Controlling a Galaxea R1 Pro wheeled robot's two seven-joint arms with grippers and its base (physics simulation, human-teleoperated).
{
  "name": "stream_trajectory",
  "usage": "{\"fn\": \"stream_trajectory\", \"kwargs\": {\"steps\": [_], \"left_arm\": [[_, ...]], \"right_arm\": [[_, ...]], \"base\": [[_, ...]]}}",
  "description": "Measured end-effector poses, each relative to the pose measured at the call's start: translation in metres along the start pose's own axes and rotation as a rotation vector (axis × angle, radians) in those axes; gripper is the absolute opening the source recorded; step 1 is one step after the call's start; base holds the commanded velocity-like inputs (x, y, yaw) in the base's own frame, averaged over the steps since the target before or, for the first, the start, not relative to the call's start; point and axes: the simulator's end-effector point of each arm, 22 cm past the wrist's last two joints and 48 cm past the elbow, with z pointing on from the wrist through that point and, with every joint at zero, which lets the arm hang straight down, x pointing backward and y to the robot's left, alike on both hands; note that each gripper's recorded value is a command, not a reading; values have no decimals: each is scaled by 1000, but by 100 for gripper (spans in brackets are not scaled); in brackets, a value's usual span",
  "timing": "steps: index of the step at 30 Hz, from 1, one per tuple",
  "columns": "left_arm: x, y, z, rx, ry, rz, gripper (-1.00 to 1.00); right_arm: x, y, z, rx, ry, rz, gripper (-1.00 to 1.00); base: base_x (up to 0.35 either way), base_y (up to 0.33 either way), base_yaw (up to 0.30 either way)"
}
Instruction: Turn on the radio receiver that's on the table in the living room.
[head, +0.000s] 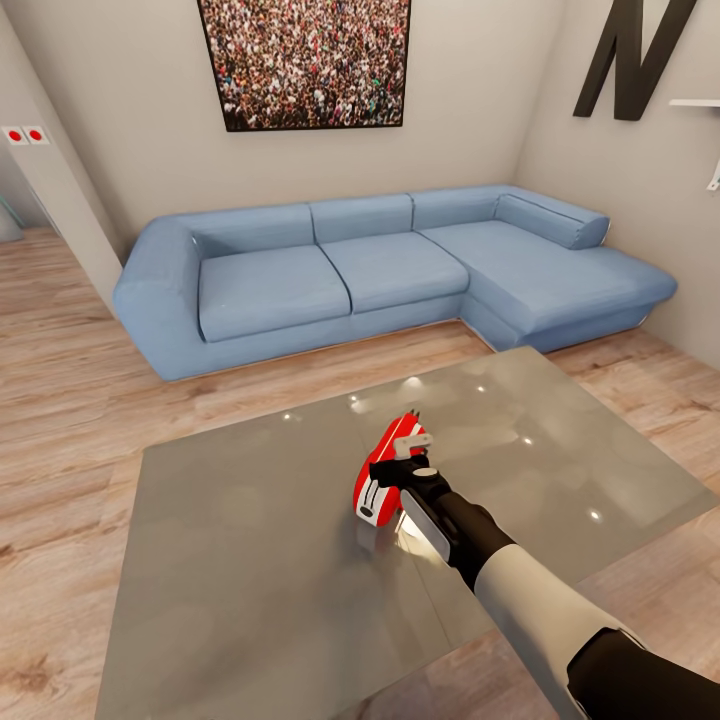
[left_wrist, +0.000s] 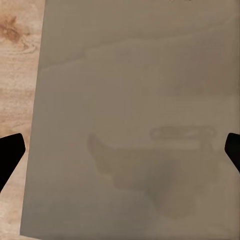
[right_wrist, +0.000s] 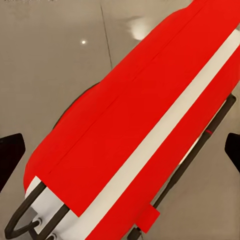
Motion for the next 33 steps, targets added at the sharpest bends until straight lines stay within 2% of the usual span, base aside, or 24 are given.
{"fn": "stream_trajectory", "kwargs": {"steps": [20,25,33], "left_arm": [[0,0,0,0,0,0,100],[3,0,0,-1,6,2,100],[8,1,1,-4,18,6,100]], "right_arm": [[0,0,0,1,0,-3,100],[4,5,2,-1,-1,-54,100],[11,7,6,-4,9,-65,100]], "base": [[0,0,1],[0,0,58],[0,0,67]]}}
